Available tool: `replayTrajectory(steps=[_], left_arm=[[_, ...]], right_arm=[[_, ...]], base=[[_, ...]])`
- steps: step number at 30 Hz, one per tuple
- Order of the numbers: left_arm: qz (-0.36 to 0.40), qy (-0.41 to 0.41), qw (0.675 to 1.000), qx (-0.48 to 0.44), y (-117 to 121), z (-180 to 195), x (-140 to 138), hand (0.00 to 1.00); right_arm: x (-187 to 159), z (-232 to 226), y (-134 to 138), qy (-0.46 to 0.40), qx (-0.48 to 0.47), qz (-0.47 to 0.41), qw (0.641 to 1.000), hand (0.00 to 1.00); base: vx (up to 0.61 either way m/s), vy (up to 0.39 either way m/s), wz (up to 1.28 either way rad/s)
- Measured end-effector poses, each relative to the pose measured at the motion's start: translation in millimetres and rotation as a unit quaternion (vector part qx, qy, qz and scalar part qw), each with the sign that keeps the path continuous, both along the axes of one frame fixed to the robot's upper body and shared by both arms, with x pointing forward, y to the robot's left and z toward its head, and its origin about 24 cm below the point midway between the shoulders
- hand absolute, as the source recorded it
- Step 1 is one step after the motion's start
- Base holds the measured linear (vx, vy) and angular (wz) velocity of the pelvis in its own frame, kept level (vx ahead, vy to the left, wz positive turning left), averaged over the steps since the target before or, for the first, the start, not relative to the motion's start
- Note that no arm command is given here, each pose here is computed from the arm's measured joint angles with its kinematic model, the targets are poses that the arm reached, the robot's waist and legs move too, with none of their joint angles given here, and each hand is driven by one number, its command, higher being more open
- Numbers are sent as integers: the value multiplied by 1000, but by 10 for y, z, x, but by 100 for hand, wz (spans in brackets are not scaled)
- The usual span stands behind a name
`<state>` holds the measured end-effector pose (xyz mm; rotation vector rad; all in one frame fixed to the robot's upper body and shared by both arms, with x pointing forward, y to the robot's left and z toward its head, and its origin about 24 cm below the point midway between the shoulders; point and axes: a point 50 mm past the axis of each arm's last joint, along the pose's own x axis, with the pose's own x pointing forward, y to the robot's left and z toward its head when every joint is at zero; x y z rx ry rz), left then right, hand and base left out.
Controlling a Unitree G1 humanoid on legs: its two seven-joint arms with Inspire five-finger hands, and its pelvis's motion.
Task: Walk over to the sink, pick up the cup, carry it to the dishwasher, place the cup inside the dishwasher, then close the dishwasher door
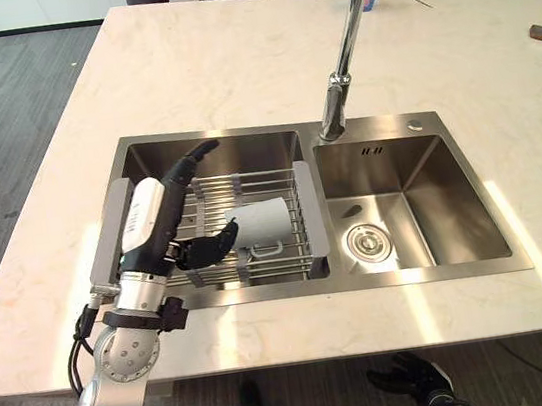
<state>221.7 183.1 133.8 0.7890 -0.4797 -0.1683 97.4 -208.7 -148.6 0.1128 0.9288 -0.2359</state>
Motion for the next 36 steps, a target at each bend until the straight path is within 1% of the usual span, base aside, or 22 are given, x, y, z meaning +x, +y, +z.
replayTrajectory(steps=[9,13,16,18,21,29,36], left_arm=[[-73,51,996,24,-269,-163,-32,90],[-83,74,993,43,-351,-286,24,90],[-57,102,991,61,-299,-429,141,90],[-43,106,992,60,-284,-470,160,90],[-32,104,992,57,-288,-497,173,90],[12,103,994,33,-189,-520,231,90],[59,95,994,7,-36,-497,266,90]], right_arm=[[-108,-37,8,22,4,9,1000,90],[-93,-37,26,22,5,20,1000,90],[-24,-18,47,11,7,27,1000,90],[-21,-16,48,10,8,28,1000,90],[-16,-15,58,8,11,29,999,90],[-26,-20,94,10,20,26,999,90],[1,-16,104,7,22,28,999,90]], base=[[21,-15,-10],[20,10,-4],[-28,5,0],[-51,13,-1],[-53,25,-7],[-21,9,-3],[26,-5,2]])
